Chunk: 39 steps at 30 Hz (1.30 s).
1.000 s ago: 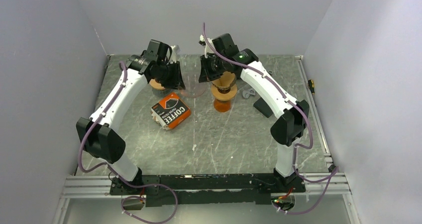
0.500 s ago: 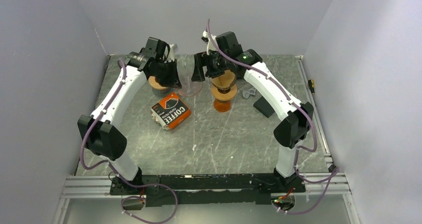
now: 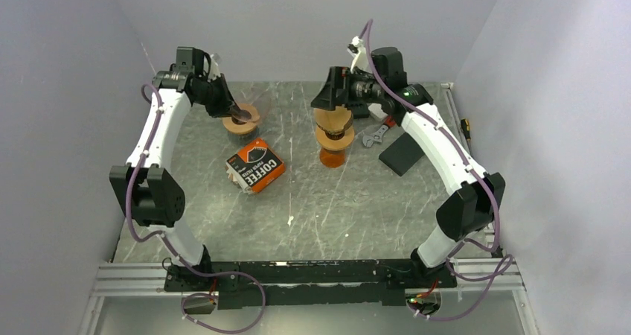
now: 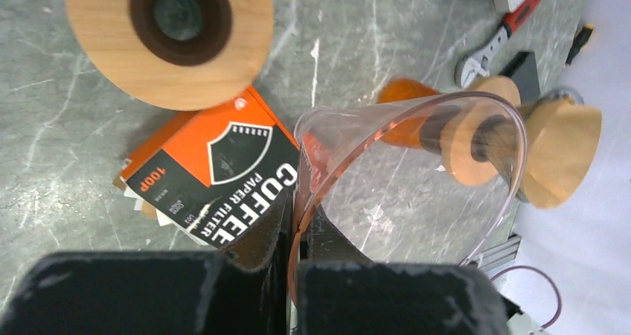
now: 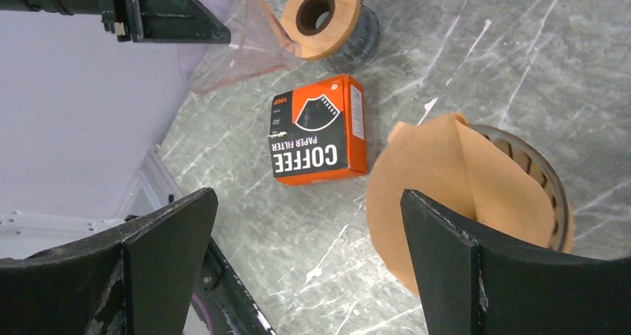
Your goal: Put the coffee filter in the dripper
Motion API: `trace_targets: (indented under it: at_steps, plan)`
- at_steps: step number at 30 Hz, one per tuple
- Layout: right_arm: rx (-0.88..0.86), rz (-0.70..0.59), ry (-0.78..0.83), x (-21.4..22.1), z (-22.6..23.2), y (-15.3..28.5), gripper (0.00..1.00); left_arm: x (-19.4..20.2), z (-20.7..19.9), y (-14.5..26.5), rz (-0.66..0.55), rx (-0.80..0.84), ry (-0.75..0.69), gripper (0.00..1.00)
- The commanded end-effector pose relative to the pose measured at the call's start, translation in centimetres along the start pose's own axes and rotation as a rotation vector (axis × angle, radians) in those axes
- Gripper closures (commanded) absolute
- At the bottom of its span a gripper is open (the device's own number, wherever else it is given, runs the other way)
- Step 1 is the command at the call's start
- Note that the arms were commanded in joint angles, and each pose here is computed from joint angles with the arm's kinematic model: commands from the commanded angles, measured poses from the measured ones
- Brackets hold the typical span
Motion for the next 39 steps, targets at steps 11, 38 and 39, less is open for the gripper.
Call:
trace_targets:
  at_steps: [11,38,39]
  plan:
    - [-0.093,-0.12,-0.015,-2.0,0.7,3.6,0.0,-4.1,5.8,-1.7,-0.043,-0.045,0.13,1.0]
    - [-0.079,-0.11,-0.009,-2.2,0.3,3.3,0.0,-4.1,9.5,-5.8,0.031,-0.082,0.2,1.0]
    - [-0.08,-0.11,-0.01,-2.3,0.3,3.3,0.0,-4.1,9.6,-5.8,0.031,-0.094,0.196,1.0]
Point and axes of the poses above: each gripper's point midway between its finger pads, its own y axis back along the fingers, its own z axis along the line the jaws close on, x = y × z, the point moved 5 cm from there along y, back along the fingers, and after that the axes turned 11 degrees about -y, right-handed, at the moved point
